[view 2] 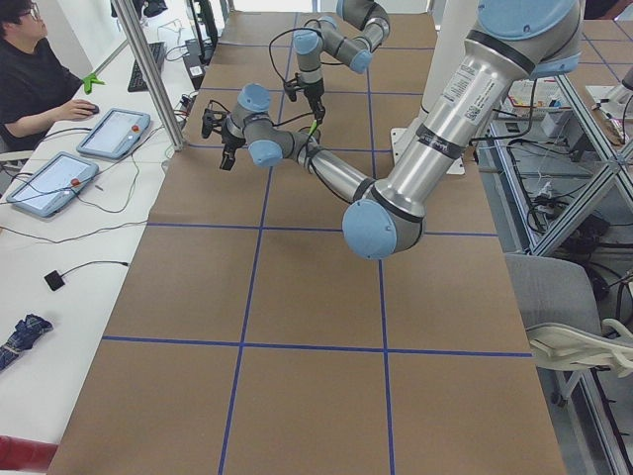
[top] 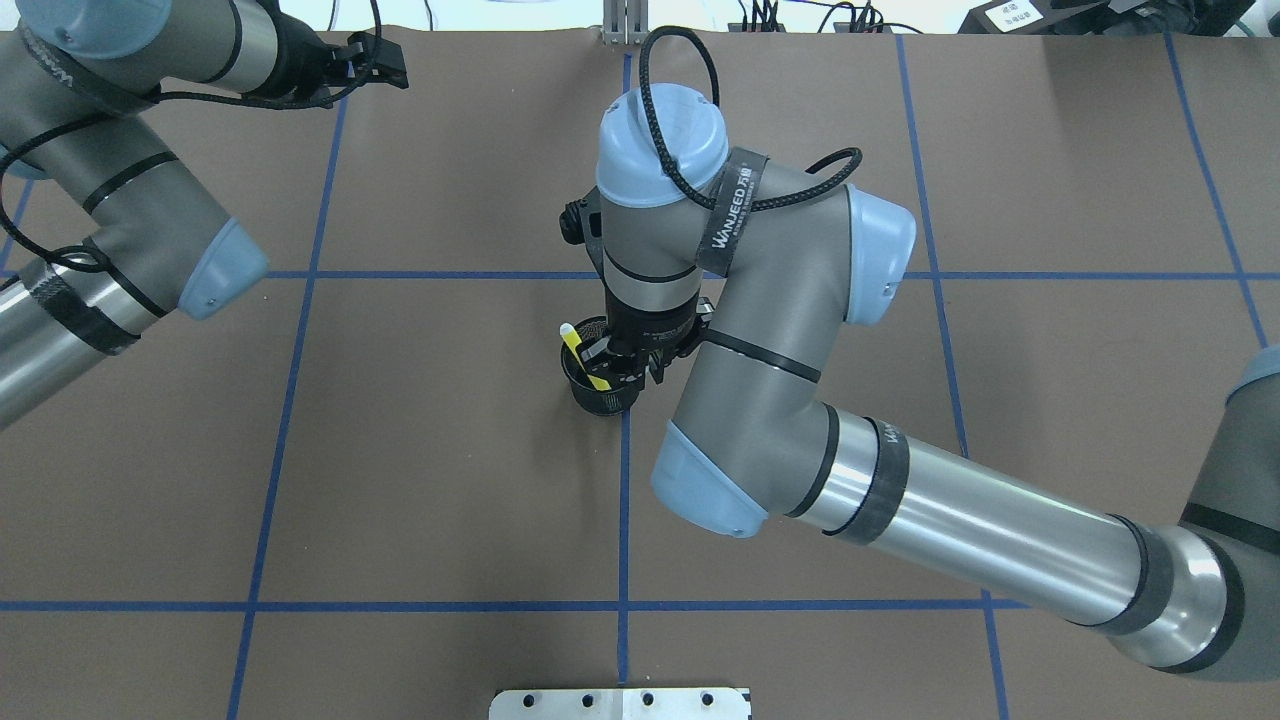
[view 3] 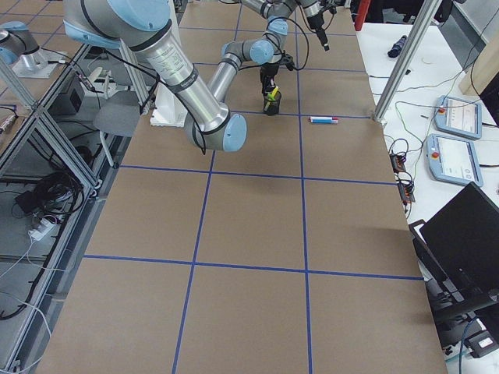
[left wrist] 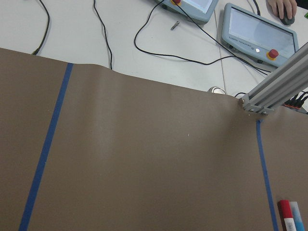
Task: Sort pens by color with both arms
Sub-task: 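Lift the green highlighter out of the cup with the right gripper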
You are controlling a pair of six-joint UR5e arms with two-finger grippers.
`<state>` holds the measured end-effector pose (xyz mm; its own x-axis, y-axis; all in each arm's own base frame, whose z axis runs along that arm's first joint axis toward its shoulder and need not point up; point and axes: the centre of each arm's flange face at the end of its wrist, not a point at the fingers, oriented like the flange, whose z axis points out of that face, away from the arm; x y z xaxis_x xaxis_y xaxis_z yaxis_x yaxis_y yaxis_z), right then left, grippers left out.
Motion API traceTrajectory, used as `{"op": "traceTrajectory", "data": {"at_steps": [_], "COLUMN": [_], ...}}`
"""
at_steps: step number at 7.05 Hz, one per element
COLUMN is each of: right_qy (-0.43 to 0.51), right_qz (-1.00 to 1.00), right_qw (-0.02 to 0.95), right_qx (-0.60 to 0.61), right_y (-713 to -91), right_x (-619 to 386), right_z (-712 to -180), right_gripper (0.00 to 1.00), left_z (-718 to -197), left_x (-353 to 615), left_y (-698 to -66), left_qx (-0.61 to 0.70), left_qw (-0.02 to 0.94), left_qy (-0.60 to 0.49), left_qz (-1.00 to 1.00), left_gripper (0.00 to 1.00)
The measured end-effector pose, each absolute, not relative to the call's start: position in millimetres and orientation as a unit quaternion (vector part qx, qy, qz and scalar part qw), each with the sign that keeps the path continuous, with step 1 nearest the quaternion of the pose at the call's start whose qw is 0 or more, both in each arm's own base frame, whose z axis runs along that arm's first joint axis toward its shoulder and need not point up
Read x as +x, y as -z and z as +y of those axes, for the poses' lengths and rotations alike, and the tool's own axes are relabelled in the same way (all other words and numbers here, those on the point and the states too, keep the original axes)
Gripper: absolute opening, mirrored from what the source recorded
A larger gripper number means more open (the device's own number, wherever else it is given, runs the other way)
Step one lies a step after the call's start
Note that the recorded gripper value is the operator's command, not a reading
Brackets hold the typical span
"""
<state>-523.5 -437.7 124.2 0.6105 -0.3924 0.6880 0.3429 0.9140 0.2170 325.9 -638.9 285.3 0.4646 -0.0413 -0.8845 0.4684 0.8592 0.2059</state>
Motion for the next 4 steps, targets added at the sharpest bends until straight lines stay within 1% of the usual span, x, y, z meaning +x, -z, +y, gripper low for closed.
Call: {"op": "traceTrajectory", "data": {"at_steps": [1, 4], "right_qy": [0.201, 0.168], "right_qz": [-0.395, -0.417], "right_qw": [0.896, 0.890], "right_qx": [0.037, 0.080], "right_y": [-116.2, -87.2], "right_x": [-501.9, -425.6], "right_z": [-432.3, -439.0], "right_gripper": [0.00, 0.00], "left_z": [-638.1, -634.4], "left_x": [326.6, 326.3], "left_y": [-284.1, -276.2], "left_qx": [0.216, 0.216], "left_qw": [0.827, 0.823], "left_qy": [0.155, 0.158], "left_qz": [0.495, 0.502], "left_gripper": [1.00, 1.00]}}
